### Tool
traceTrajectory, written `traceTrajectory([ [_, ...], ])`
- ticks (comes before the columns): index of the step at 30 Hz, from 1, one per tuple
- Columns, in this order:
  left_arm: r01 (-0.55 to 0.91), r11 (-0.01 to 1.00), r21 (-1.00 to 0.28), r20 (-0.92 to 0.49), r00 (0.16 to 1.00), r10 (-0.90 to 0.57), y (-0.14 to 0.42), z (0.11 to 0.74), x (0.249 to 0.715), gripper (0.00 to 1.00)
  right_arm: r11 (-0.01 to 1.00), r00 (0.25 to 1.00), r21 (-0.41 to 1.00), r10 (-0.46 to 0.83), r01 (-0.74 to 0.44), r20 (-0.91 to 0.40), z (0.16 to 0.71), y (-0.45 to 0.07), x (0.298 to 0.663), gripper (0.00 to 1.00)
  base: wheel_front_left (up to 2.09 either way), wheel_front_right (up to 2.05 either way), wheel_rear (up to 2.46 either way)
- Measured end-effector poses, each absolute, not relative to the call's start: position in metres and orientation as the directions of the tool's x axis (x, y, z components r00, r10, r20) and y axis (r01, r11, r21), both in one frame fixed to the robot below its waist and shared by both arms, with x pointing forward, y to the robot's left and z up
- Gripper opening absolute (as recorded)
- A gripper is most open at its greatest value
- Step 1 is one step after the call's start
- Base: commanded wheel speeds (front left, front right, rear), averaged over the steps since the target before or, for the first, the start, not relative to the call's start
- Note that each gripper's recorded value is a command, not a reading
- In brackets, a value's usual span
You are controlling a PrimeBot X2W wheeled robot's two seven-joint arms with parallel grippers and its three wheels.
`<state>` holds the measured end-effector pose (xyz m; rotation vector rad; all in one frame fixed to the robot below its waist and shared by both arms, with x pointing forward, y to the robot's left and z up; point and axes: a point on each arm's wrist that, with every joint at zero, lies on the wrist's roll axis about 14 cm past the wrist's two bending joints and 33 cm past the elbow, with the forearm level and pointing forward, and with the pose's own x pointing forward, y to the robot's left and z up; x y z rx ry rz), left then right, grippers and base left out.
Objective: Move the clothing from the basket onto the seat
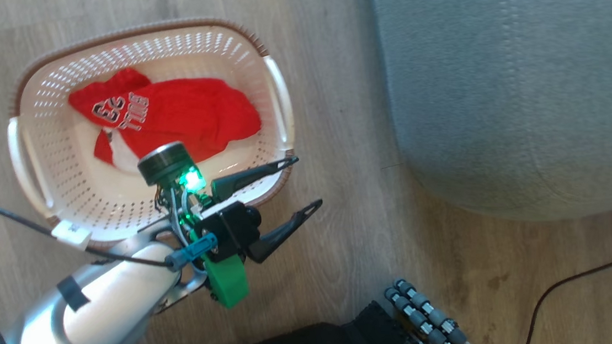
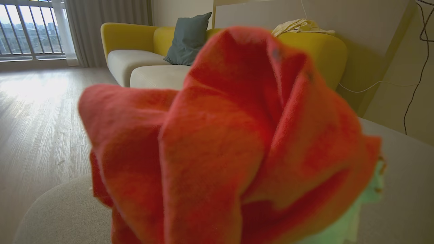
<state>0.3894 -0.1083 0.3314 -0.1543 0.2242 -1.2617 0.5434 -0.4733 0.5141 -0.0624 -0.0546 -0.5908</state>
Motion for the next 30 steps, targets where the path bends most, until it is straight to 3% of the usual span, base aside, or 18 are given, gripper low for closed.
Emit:
traceTrajectory([
  [3,0.919,0.314,-0.237,-0.086,0.302,-0.949,-0.104,0.328,0.395,1.00,0.848,0.853,-0.113,-0.522,0.517,-0.014,0.490,-0.467,0.558,0.00,0.00,0.00,0.00],
  [7,0.910,0.333,-0.248,-0.099,0.318,-0.943,-0.099,0.321,0.397,1.00,0.839,0.833,-0.077,-0.543,0.538,-0.107,0.455,-0.468,0.561,0.00,0.00,0.00,0.00],
  [22,0.895,0.366,-0.254,-0.096,0.353,-0.931,-0.095,0.323,0.404,1.00,0.815,0.760,-0.119,-0.574,0.567,-0.305,0.392,-0.471,0.537,0.00,0.00,0.00,0.00],
  [23,0.895,0.365,-0.254,-0.090,0.354,-0.931,-0.097,0.325,0.404,1.00,0.814,0.759,-0.117,-0.574,0.569,-0.307,0.392,-0.471,0.536,0.47,0.00,0.00,0.00],
  [24,0.895,0.366,-0.253,-0.085,0.356,-0.930,-0.097,0.328,0.405,1.00,0.810,0.756,-0.107,-0.579,0.577,-0.306,0.393,-0.472,0.535,1.00,0.00,0.00,0.00],
  [30,0.901,0.371,-0.225,-0.059,0.368,-0.928,-0.100,0.344,0.410,1.00,0.811,0.763,-0.084,-0.575,0.578,-0.295,0.406,-0.467,0.534,1.00,0.00,0.00,0.00],
])
